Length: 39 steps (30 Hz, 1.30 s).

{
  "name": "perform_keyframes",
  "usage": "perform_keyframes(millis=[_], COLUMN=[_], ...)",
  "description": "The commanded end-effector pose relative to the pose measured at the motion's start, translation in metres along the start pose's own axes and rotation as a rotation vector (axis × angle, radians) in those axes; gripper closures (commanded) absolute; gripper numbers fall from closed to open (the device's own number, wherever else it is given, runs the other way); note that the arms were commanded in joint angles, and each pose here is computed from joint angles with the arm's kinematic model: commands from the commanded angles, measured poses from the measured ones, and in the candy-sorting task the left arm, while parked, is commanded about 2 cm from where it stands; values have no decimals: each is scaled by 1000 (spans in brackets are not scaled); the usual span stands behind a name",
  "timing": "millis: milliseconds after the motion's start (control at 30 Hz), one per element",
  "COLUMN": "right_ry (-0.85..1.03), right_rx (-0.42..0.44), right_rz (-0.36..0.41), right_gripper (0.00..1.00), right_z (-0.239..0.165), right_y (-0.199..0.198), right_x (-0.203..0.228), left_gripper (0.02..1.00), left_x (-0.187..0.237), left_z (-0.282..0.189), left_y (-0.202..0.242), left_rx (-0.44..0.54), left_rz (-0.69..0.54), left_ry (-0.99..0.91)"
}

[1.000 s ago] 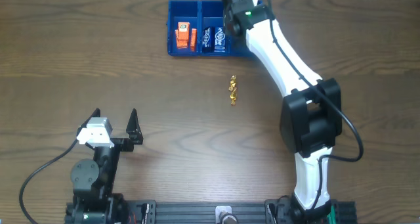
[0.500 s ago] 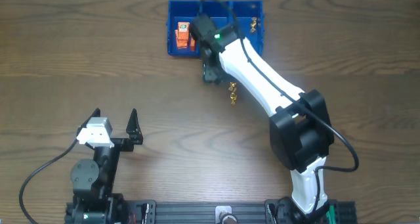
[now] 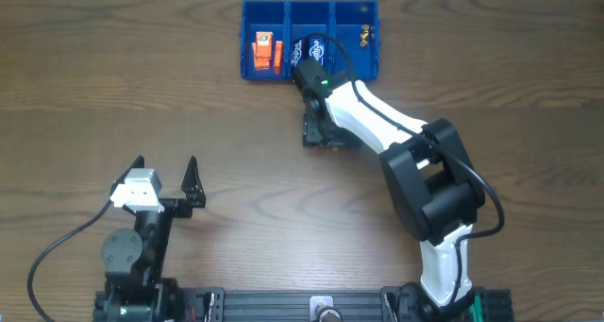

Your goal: Sort Candies Into Trays

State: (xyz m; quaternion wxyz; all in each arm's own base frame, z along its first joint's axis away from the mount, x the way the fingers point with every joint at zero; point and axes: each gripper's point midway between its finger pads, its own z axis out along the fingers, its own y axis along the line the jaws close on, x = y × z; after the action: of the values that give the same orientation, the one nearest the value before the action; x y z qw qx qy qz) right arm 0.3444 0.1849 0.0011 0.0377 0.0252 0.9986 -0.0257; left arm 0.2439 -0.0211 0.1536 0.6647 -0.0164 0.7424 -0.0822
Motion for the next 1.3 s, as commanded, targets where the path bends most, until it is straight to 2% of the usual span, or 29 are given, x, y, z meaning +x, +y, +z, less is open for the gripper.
perform_keyframes(millis=[33,200,433,567,800,1000,1167,1233,1300], right_ry=[1,-12,-10,-9,5,-19,-123,-211,-322], right_rx=[-9,-16,-18,-18,-4,11,11,17,16], right_rz=[-10,-10,-10,-10,-12,-10,-3,13,46], right_gripper=[288,404,673,700,803,833,840,849,904], right_z=[1,1,1,1,1,-8,-44,-69,-104], right_y=[-8,-6,-6,-6,-9,-14,-20,-26,-35], right_x=[-2,-6,-5,-5,-2,-4,-17,-31,-56], left_gripper=[20,20,20,20,20,20,20,20,23], left_x=[16,16,16,16,16,16,16,16,16], left_z=[1,1,1,1,1,1,1,1,1], left_y=[-1,-1,-1,-1,-1,-1,-1,-1,-1], left_rx=[14,14,14,14,14,14,14,14,14], left_rz=[10,10,10,10,10,10,10,10,10], left_ry=[50,50,50,50,50,50,50,50,50])
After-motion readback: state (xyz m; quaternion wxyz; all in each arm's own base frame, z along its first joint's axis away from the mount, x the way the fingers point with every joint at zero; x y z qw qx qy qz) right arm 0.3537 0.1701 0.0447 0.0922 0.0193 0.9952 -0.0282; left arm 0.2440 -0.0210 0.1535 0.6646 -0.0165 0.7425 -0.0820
